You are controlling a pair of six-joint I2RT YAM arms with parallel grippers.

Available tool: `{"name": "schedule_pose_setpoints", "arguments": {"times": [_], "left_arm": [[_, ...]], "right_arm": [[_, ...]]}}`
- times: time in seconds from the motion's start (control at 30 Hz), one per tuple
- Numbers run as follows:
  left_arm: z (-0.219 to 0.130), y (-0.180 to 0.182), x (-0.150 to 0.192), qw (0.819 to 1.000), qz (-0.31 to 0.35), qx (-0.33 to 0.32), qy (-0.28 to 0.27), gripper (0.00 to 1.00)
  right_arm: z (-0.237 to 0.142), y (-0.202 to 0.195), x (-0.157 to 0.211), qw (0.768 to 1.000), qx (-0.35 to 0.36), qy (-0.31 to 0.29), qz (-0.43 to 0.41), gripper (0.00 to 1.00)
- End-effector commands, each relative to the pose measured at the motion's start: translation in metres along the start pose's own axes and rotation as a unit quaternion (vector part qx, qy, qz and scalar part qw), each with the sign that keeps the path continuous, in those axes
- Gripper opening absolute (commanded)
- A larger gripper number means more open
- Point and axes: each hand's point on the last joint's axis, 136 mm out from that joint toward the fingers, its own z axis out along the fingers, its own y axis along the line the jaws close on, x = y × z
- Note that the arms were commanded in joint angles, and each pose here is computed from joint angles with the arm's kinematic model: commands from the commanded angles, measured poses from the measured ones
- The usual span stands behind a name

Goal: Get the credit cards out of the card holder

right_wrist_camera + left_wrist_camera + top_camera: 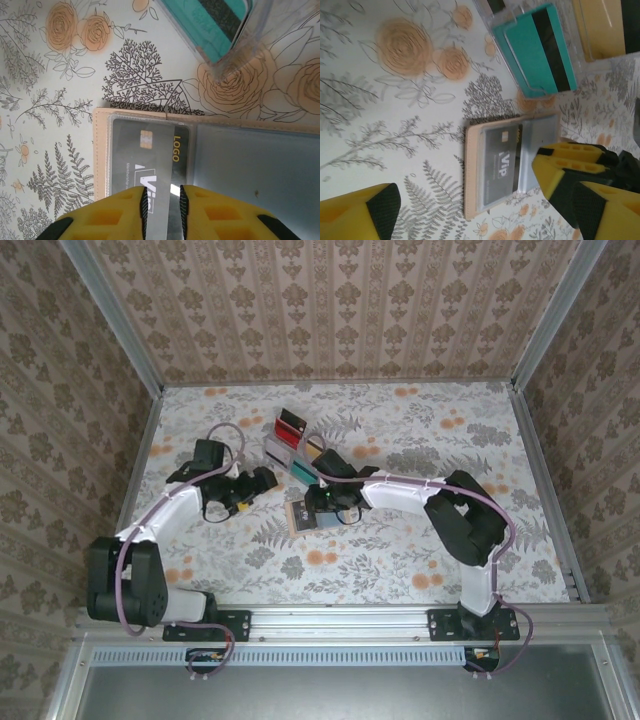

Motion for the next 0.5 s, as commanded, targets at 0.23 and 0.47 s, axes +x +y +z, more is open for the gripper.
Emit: {"name": "schedule_pose_setpoints", "arguments": {"times": [0.23, 0.47], "left_arm": [[0.040, -0.020, 0.029, 0.998, -0.001, 0.018, 0.064, 0.69], [0.062, -0.021, 0.038, 0.996, -0.006, 0.014, 0.087, 0.48]], "right_arm": [[0.015, -0.005, 0.010, 0.999, -0.011, 0.018, 0.028, 0.24], [0.008, -0.013, 0.010, 0.999, -0.002, 0.004, 0.033, 0.24]]}}
